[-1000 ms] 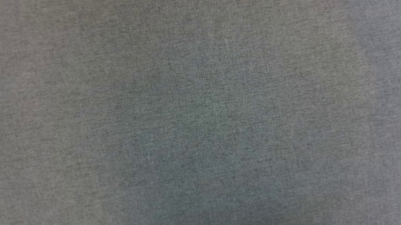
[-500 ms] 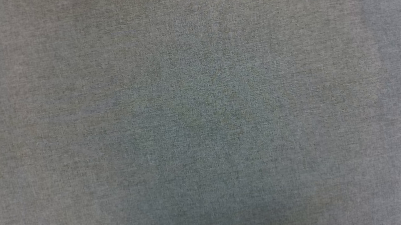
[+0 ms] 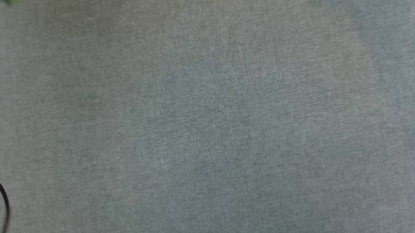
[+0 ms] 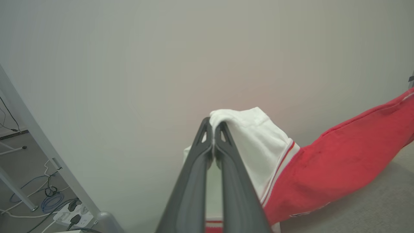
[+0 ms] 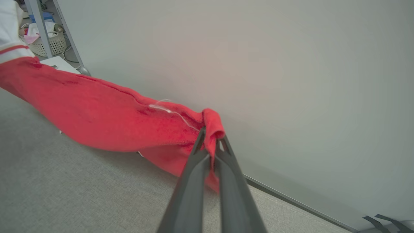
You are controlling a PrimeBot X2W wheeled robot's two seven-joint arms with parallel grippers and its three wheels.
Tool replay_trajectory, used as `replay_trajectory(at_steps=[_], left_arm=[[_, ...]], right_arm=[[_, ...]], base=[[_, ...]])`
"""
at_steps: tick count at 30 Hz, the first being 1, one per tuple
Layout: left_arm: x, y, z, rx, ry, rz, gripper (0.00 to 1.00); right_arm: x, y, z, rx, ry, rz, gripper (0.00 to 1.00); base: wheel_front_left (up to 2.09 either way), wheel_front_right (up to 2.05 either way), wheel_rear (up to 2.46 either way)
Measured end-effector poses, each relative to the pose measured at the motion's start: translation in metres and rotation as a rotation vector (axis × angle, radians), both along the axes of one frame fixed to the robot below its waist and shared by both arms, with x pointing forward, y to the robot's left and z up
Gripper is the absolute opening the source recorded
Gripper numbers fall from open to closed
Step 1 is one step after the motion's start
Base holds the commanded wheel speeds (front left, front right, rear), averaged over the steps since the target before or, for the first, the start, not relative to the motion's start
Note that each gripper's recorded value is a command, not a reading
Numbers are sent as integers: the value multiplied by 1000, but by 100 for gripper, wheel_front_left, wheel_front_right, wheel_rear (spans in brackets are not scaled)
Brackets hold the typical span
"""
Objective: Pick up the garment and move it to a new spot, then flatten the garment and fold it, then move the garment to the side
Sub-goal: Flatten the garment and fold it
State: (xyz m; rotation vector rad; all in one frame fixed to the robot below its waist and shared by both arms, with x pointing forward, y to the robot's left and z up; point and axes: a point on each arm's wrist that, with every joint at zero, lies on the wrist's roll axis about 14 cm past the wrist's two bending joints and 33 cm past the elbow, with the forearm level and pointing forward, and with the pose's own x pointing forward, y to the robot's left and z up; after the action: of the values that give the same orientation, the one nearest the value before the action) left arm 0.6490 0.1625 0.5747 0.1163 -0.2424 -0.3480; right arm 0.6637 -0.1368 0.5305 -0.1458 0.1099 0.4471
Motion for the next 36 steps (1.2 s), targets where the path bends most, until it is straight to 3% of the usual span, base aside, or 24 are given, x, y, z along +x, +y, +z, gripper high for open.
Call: replay_trajectory(at_steps=[2,9,23,36], left_arm=[[-41,2,-31,-30,76,11,0],[-114,2,-60,-82,181,38,0],[-251,2,-101,-186,422,116,0],[-351,-7,-139,-265,659,128,0]], right_arm=[[-34,-6,-29,-11,82,13,0],[-100,-13,-65,5,215,30,0],[-218,-41,-93,42,379,-9,0],[-307,-60,-113,52,479,-37,0]], base=[[0,0,0],[0,0,0],[0,0,0],[0,0,0]])
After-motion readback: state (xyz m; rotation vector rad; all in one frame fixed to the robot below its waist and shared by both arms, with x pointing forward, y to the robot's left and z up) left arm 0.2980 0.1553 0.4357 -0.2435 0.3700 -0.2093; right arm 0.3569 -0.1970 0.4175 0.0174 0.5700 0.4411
